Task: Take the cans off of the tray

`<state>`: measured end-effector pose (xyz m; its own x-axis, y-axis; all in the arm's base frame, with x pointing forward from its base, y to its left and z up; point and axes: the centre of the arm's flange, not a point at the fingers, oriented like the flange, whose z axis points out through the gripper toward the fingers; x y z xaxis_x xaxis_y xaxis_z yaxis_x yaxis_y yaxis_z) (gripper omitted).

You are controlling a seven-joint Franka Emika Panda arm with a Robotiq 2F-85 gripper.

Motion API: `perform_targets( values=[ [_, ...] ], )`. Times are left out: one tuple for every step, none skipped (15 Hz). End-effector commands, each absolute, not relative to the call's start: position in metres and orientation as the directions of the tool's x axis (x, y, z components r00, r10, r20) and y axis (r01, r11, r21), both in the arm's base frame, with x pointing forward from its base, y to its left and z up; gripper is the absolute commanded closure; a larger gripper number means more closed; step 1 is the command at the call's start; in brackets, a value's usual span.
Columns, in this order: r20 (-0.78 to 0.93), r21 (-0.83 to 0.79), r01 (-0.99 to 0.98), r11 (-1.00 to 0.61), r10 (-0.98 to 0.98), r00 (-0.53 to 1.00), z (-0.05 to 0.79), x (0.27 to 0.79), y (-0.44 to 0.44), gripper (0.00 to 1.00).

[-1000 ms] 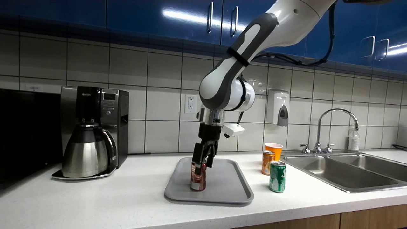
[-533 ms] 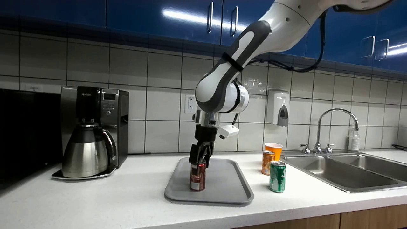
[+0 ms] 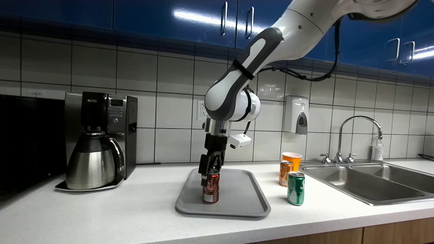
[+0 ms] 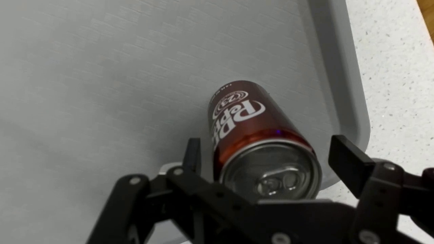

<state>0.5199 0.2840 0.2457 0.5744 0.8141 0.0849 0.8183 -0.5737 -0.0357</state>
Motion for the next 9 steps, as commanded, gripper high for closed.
perform_targets(
  values=[
    [0.063, -0.024, 0.815, -0.580, 0.812, 0.580, 0.2489, 0.5292, 0.2882, 0.28],
    [0.065, -0.021, 0.815, -0.579, 0.812, 0.580, 0.2496, 0.5292, 0.2873, 0.31],
    [0.066, -0.019, 0.815, -0.580, 0.812, 0.580, 0.2503, 0.5293, 0.2867, 0.38],
    [0.066, -0.017, 0.814, -0.580, 0.812, 0.580, 0.2506, 0.5294, 0.2856, 0.47],
    [0.068, -0.018, 0.813, -0.582, 0.811, 0.582, 0.2512, 0.5297, 0.2846, 0.55],
    [0.068, -0.017, 0.812, -0.583, 0.810, 0.583, 0.2515, 0.5297, 0.2837, 0.62],
    [0.068, -0.015, 0.812, -0.583, 0.810, 0.583, 0.2519, 0.5290, 0.2835, 0.62],
    [0.070, -0.014, 0.813, -0.582, 0.811, 0.581, 0.2541, 0.5276, 0.2843, 0.62],
    [0.074, -0.010, 0.814, -0.580, 0.812, 0.579, 0.2554, 0.5266, 0.2851, 0.62]
  ],
)
